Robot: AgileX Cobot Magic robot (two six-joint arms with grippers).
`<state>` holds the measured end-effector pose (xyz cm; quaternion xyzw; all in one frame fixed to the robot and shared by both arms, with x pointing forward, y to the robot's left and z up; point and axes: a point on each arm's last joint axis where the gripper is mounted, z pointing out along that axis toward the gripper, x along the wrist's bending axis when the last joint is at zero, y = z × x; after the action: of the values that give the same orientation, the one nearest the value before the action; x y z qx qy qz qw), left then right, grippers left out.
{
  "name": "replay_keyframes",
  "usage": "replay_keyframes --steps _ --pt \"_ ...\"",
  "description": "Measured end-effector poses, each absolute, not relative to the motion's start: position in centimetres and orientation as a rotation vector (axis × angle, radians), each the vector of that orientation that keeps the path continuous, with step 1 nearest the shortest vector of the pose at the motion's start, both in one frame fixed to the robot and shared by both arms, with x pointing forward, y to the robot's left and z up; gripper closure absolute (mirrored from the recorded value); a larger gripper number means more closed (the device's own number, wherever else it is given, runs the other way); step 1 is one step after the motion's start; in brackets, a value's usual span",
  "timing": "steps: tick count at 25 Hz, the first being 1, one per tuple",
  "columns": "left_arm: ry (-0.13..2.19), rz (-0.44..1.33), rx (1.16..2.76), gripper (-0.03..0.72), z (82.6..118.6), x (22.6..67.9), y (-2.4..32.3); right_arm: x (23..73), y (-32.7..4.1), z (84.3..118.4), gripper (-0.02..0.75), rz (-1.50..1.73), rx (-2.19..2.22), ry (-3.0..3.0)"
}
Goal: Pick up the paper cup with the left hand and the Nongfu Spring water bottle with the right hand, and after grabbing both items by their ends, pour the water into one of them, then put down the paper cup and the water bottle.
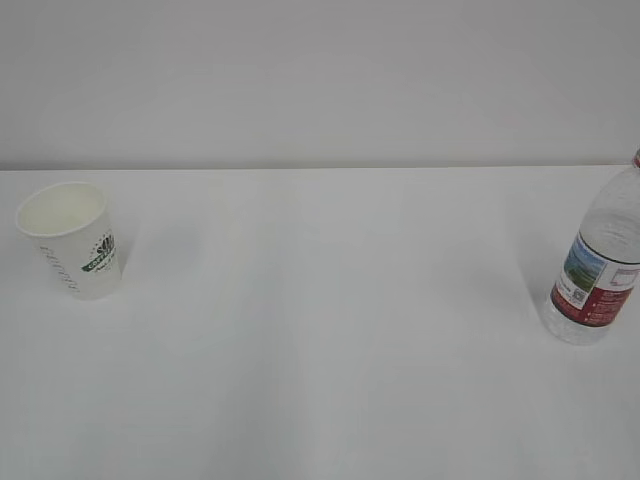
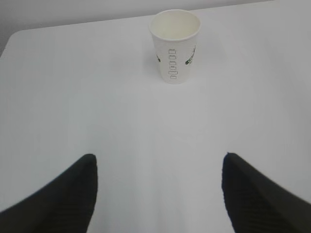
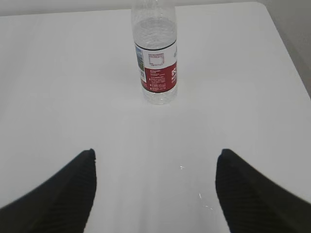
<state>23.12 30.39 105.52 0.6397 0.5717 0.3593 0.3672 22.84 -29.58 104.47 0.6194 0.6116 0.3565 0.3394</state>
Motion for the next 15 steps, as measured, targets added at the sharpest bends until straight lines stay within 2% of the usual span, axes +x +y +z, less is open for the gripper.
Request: replay_keyframes --steps 15 --pt "1.469 0.923 1.643 0.102 105.52 23.12 30.39 22.84 -29.58 104.47 0.162 0.928 1.613 1.592"
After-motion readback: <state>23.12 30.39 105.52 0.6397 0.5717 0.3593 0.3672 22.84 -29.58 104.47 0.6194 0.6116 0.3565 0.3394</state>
